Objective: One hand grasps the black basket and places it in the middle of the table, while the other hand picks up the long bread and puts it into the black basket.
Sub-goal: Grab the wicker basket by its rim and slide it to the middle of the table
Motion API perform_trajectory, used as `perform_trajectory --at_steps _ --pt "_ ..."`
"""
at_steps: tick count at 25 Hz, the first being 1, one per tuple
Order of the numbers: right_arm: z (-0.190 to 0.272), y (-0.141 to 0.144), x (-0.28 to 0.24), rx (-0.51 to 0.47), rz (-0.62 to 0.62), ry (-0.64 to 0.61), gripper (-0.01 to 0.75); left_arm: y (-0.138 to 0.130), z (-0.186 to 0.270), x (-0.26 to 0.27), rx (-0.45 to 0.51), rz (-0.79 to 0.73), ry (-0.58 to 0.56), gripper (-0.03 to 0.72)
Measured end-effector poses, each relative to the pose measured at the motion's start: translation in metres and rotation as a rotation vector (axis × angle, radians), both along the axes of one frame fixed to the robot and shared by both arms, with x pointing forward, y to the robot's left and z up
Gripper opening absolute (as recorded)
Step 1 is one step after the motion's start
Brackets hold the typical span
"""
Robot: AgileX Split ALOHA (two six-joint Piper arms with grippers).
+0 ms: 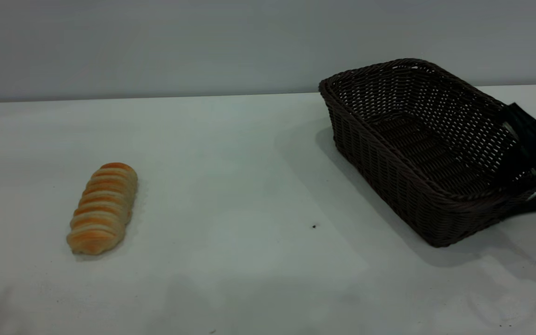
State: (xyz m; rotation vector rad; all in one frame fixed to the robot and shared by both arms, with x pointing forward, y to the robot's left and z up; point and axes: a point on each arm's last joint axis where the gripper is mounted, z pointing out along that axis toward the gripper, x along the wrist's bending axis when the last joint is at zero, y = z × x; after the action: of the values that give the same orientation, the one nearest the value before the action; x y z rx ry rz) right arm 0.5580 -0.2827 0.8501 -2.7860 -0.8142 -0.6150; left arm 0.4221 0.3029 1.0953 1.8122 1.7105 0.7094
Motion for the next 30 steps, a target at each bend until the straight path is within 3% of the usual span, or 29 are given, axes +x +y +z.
perform_trajectory --at_steps 2,5,8,14,19,24,30 --pt "0.001 0.0 0.001 0.014 -0.029 -0.001 0.097 0.0 0.0 0.0 0.0 0.0 0.0 0.592" --pt "0.004 0.001 0.005 0.018 -0.007 -0.014 0.088 0.0 0.0 0.0 0.0 0.0 0.0 0.592" --pt "0.012 0.004 0.018 0.02 0.1 -0.049 0.088 0.0 0.0 0.0 0.0 0.0 0.0 0.592" --pt "0.051 0.013 0.059 -0.02 0.556 -0.101 0.088 0.0 0.0 0.0 0.0 0.0 0.0 0.592" --pt "0.057 0.033 0.081 -0.076 0.875 -0.062 0.088 0.0 0.0 0.0 0.001 0.0 -0.003 0.592" --pt "0.04 0.063 0.094 -0.079 0.976 -0.07 0.088 0.0 0.0 0.0 0.003 -0.002 -0.005 0.592" --pt "0.014 0.071 0.099 -0.104 1.025 -0.093 0.09 0.0 -0.01 0.016 -0.015 0.003 0.024 0.592"
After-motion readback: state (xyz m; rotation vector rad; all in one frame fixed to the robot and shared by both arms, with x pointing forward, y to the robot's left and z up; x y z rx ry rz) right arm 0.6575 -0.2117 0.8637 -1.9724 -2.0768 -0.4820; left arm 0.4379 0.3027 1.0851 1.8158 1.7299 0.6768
